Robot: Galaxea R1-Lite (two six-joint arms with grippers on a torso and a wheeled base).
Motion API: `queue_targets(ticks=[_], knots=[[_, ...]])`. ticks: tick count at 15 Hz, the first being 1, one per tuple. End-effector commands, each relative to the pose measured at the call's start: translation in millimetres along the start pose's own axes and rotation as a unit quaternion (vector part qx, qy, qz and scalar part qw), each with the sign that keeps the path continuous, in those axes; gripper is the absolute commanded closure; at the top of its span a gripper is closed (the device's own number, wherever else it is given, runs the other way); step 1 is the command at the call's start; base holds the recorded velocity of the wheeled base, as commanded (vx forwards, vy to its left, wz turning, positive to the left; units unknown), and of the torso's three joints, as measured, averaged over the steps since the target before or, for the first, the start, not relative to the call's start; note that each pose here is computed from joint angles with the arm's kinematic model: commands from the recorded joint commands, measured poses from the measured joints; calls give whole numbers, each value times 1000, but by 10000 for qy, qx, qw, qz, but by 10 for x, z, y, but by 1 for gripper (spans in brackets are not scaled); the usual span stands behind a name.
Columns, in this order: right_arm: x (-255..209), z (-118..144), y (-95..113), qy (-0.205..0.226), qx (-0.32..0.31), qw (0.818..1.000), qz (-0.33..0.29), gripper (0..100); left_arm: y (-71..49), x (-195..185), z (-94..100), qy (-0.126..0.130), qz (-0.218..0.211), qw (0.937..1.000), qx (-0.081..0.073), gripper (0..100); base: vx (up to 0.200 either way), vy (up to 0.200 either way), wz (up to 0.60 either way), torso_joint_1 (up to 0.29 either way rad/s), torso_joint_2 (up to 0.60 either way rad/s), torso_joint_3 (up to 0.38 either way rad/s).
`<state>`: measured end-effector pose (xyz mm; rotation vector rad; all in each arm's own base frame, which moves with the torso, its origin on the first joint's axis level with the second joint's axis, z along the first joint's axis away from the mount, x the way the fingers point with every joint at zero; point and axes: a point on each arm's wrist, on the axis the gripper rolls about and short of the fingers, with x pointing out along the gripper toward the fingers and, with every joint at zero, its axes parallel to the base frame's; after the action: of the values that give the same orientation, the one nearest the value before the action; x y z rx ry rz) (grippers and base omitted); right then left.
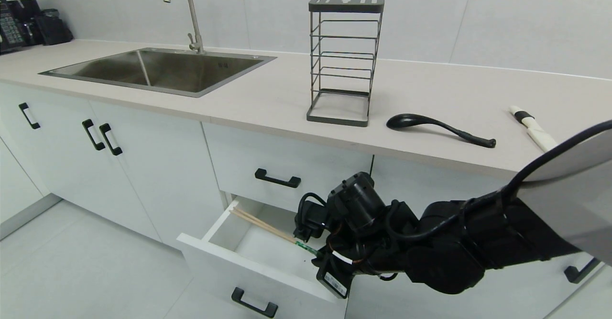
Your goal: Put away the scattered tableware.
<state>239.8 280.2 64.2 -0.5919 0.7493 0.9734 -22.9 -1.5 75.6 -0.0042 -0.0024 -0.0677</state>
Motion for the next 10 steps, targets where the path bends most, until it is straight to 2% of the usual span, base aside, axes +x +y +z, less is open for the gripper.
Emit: queue_targets(ticks=[1,4,10], knots=[[45,-13,-24,42,26,10000,-11,100,0,1,1,5,1,10000,-2,0,0,0,0,0,0,0],[209,109,-87,-81,35,9999,-60,100,0,1,1,5,1,10000,-2,0,0,0,0,0,0,0],[449,11,-110,169,75,9998,-23,100,0,1,1,5,1,10000,-2,0,0,0,0,0,0,0]])
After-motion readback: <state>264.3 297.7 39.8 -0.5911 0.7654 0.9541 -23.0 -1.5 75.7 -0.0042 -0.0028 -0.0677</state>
